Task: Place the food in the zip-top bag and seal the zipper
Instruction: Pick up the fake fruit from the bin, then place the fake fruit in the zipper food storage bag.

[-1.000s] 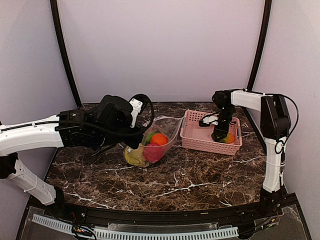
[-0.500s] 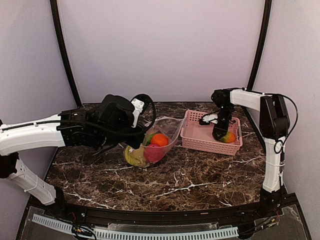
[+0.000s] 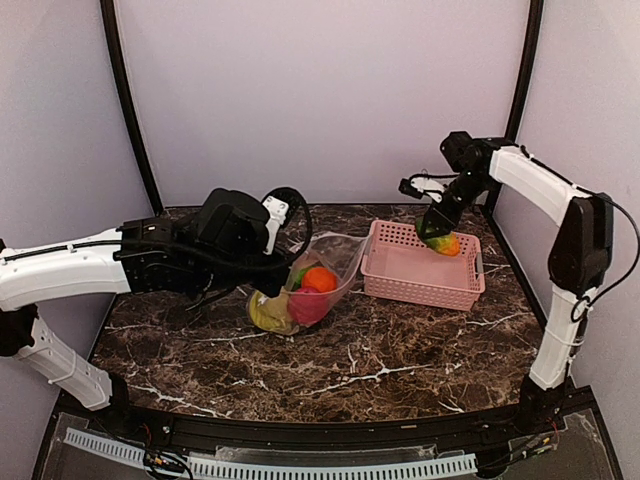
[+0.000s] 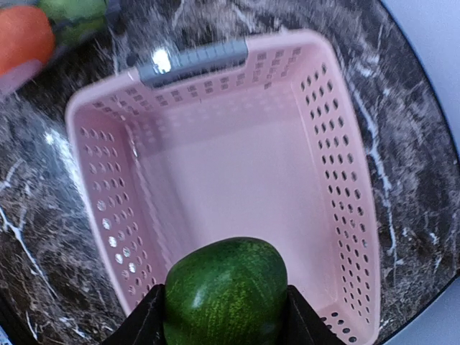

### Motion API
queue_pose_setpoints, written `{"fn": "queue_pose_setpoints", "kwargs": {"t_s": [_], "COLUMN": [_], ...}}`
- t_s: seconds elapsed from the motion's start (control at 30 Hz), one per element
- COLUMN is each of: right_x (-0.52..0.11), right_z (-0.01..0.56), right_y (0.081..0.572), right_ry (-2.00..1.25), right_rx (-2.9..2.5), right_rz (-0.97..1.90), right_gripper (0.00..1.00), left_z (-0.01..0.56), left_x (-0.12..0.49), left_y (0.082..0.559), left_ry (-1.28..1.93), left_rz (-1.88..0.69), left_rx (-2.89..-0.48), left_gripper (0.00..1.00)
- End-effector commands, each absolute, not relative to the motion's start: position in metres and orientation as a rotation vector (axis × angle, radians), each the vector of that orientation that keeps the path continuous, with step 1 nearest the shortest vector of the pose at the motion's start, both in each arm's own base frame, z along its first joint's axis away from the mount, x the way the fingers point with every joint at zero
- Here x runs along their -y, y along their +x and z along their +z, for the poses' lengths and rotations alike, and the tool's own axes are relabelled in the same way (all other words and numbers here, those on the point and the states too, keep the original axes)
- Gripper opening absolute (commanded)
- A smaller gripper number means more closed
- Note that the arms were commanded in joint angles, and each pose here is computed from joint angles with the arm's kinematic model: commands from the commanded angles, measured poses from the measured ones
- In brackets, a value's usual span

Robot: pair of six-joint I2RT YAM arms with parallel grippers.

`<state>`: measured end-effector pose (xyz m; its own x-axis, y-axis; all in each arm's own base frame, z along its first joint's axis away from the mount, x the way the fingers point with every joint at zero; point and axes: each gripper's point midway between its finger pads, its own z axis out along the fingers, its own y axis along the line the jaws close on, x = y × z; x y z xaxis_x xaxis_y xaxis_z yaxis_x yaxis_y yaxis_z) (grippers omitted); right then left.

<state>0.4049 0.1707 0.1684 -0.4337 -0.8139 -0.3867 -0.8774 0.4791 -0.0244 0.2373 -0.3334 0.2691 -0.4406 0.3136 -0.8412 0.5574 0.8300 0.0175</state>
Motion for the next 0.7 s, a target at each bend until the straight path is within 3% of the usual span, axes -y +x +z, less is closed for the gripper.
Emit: {"fn": "queue_pose_setpoints", "kwargs": {"t_s": [0.0, 0.3, 0.67], "right_x": [-0.212, -0.283, -0.347], "right_z": [0.274, 0.395, 0.409], "right_y": [0.384, 0.302, 0.234], "right_ry": [-1.291, -1.254, -1.424], "right_rx": [-2.075, -1.655, -1.471], "right_rz": [0.428, 0.850, 1.288], "right_gripper": [0.43, 0.45, 0.46], "left_z": [0.280, 0.291, 0.302], "left_x": [0.329, 0.319, 0.314], "left_y": [0.244, 0.255, 0.262], "left_ry": [0.603, 0.542, 0.507], "left_rz": [-0.287, -0.222, -0.219], "left_rx": [-2.048, -2.021, -2.005], "left_gripper": [0.01, 0.01, 0.01]}}
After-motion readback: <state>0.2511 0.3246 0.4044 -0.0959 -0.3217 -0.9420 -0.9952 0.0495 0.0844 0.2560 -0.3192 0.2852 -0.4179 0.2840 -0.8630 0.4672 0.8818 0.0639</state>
